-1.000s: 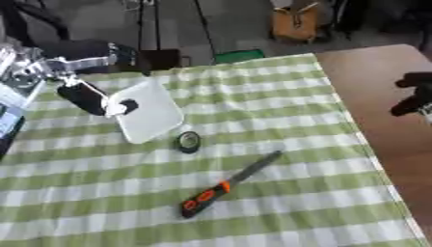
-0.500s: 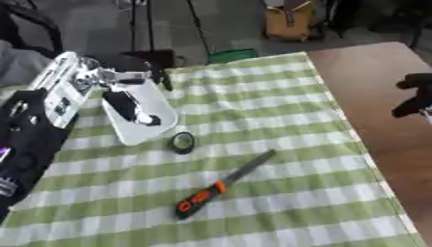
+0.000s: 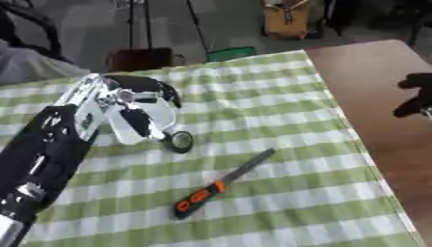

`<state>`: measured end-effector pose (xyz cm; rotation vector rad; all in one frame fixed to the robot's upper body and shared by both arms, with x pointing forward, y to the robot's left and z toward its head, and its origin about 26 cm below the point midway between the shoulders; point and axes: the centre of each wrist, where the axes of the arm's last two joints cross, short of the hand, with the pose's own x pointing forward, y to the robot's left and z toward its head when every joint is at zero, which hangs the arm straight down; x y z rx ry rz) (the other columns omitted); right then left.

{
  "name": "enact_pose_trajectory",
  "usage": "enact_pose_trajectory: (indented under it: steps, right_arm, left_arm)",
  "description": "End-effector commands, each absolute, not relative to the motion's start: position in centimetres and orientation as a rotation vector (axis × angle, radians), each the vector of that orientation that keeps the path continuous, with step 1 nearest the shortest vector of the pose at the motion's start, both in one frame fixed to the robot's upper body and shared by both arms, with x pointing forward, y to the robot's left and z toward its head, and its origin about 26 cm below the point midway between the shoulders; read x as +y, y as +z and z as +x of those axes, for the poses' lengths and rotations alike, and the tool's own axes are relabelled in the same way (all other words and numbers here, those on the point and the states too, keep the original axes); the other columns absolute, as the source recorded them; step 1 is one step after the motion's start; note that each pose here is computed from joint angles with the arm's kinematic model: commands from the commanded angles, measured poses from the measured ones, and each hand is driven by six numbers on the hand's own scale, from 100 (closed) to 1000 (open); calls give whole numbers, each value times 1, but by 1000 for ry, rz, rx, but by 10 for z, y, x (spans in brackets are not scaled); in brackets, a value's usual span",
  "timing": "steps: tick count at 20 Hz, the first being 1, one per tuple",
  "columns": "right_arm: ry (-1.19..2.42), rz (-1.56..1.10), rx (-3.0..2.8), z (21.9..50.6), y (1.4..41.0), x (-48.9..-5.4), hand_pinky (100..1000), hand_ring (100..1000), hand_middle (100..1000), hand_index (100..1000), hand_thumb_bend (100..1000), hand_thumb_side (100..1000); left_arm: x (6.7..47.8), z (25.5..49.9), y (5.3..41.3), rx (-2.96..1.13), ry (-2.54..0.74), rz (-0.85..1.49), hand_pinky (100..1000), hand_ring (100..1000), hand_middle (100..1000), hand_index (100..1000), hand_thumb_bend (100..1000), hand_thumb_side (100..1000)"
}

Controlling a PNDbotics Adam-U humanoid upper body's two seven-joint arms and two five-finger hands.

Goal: Pick up objects on the table and place them in the box.

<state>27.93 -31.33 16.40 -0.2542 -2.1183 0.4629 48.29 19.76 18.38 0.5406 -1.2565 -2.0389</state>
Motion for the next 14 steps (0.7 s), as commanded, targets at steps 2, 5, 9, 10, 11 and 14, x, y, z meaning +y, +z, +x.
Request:
enact_pose_trajectory:
  steps: [2,5,9,10,11,14]
  right_arm:
    - [495,-263,-2146,278,174,-313,583,542,707,789,186,621]
    - [497,-263,-2145,278,174,-313,583,542,707,789,185,621]
    - [497,-261,-2145,278,174,-313,583,542,707,789,185,621]
    - [497,-261,-2145,278,174,-313,583,542,707,789,185,621]
    - [497,-261,-2145,278,174,-313,583,542,707,789,185,621]
    - [497,-260,-2146,278,174,-313,583,542,707,789,185,621]
  left_arm:
    - [196,484,195,-1234,-2128,517,968,895,891,876,498,459]
    - [194,484,195,-1205,-2157,483,972,896,891,867,501,483]
    - [191,483,193,-1164,-2195,449,979,897,892,863,513,493]
    - [190,482,192,-1152,-2205,444,979,897,892,863,513,493]
    - [189,482,191,-1143,-2211,440,981,897,892,859,517,496]
    - [187,482,189,-1116,-2229,436,984,897,891,853,524,497]
